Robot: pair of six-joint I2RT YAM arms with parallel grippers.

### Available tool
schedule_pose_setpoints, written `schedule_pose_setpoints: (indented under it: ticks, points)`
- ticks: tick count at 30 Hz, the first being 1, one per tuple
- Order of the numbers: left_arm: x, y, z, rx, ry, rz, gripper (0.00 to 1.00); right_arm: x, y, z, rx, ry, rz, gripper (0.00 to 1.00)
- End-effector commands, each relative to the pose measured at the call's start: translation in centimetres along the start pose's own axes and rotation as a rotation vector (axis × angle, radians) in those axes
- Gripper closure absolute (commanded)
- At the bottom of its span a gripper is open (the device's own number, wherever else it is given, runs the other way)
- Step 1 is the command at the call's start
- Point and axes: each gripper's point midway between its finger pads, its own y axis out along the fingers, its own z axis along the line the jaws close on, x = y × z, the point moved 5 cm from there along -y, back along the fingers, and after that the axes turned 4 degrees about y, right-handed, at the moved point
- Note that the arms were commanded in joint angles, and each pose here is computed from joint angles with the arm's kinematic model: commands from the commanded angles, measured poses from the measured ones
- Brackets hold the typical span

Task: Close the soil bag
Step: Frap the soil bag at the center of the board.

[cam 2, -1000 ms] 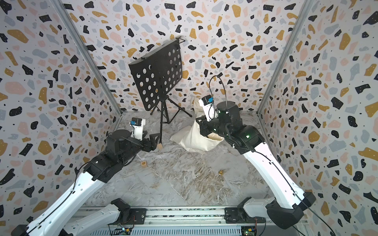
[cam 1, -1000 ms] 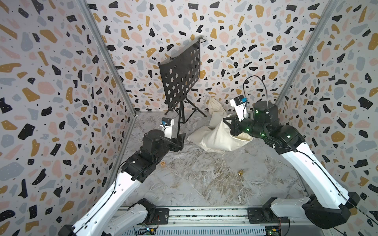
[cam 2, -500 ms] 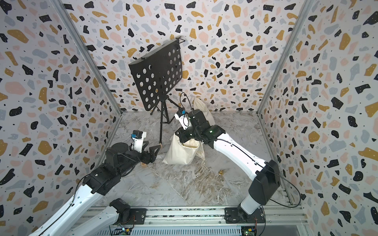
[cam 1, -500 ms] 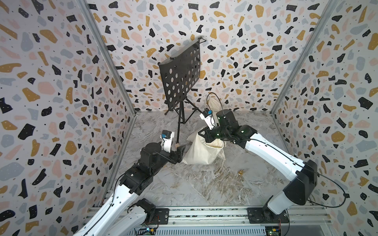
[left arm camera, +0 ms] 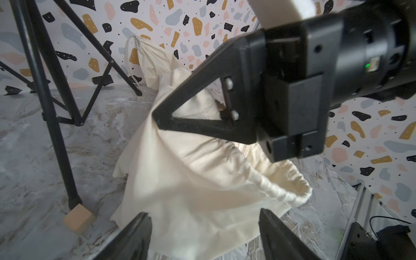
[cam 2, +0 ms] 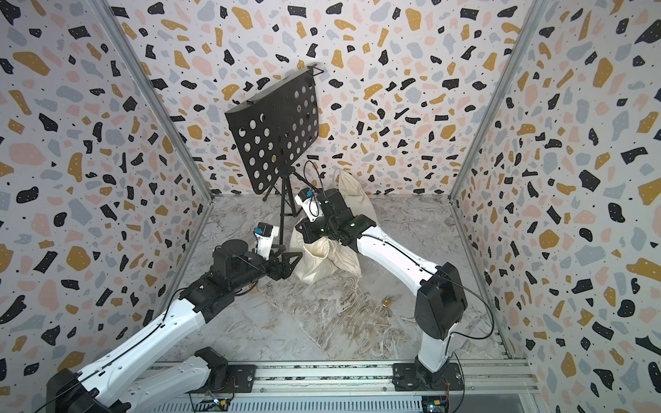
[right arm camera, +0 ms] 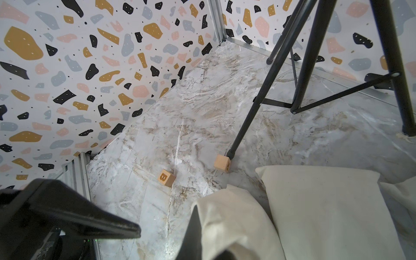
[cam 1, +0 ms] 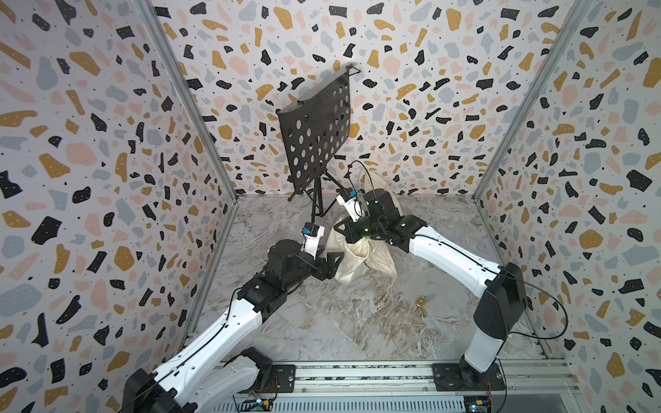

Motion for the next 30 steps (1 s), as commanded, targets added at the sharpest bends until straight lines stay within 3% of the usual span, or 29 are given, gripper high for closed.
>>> schedule_pose_setpoints:
  ticks: [1, 9, 13, 17, 20, 21, 24, 30]
  points:
    - [3.1, -0.8, -1.3, -0.068, -0.022, -0.130, 0.21, 2.7, -1.1, 1.1, 0.028, -0.043, -0.081, 1.00]
    - [2.9, 0.9, -0.9, -0.049, -0.145, -0.101, 0.21, 2.9, -0.5, 0.9, 0.037, -0.013, -0.093, 1.00]
    - [2.3, 2.1, -0.4, -0.016, -0.192, -0.073, 0.29, 3.0, -0.4, 1.1, 0.048, -0.003, -0.097, 1.00]
    - [2.3, 2.7, -0.1, -0.001, -0.223, -0.066, 0.52, 3.1, -0.7, 1.2, 0.046, 0.001, -0.102, 0.99]
    - [2.8, 2.6, 0.2, 0.028, -0.237, -0.092, 0.94, 3.3, -1.2, 1.4, 0.051, -0.003, -0.107, 0.95]
    - [2.9, 2.6, 0.3, 0.041, -0.243, -0.097, 1.00, 3.3, -1.5, 1.5, 0.048, -0.008, -0.108, 0.92]
    - [3.0, 2.5, 0.8, 0.082, -0.240, -0.097, 1.00, 3.7, -3.8, 1.8, 0.037, -0.004, -0.134, 0.84]
    - [2.9, 1.8, 1.6, 0.161, -0.221, -0.087, 1.00, 2.3, -11.9, 1.4, 0.040, 0.002, -0.214, 0.43]
